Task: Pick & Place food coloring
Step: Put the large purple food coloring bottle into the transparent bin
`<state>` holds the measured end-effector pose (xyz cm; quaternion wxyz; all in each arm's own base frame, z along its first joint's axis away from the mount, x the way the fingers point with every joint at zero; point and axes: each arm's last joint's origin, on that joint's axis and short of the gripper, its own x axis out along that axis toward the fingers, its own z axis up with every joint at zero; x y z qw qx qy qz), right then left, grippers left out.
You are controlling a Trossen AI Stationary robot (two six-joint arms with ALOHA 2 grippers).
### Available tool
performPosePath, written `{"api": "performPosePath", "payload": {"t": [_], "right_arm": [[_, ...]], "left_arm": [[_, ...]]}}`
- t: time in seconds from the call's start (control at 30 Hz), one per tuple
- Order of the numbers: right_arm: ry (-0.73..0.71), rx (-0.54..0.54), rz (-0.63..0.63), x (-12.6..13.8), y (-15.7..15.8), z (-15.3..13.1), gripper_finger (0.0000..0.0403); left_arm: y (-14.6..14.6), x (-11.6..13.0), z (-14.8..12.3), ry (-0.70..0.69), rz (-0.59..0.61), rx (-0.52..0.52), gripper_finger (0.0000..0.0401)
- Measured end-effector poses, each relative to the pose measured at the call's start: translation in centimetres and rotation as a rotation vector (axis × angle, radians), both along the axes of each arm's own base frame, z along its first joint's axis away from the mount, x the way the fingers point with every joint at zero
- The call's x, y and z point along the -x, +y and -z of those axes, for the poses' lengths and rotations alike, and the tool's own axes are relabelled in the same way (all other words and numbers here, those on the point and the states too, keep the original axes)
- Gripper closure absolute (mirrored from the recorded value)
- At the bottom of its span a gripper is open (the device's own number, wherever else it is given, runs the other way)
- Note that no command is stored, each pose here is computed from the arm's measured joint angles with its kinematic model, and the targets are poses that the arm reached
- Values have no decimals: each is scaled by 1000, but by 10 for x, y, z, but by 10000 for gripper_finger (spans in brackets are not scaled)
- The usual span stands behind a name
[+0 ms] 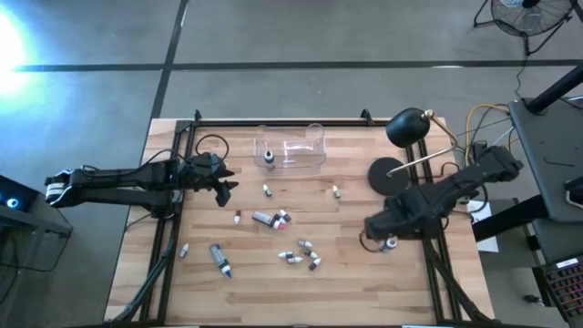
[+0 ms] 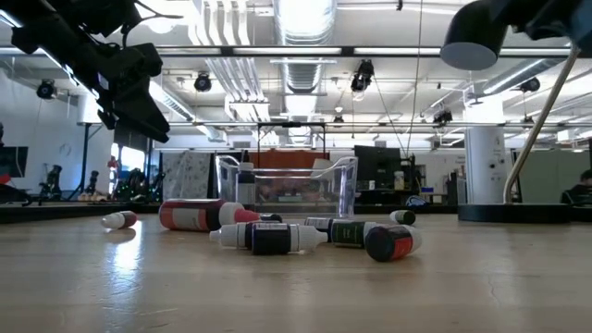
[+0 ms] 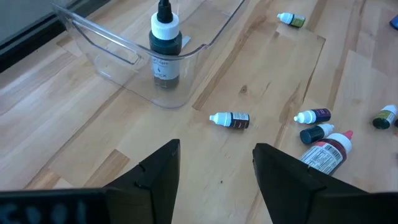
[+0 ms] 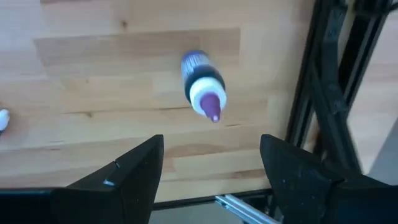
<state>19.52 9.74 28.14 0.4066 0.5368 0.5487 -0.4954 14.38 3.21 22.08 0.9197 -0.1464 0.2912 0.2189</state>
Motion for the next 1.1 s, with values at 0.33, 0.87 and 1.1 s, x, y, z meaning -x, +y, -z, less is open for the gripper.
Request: {"api": "performPosePath", "payload": {"t": [0.33, 0.87, 1.1], "right_arm": [[-17, -7, 36, 0, 22, 34, 145], [-1, 61, 38, 4, 18, 57, 179], [6, 69, 33, 5, 17, 57, 204]], "left_arm": [[0, 0, 0, 1, 3, -4, 224], [0, 0, 0, 2, 6, -1, 224], [0, 0, 0, 3, 6, 0, 224]]}}
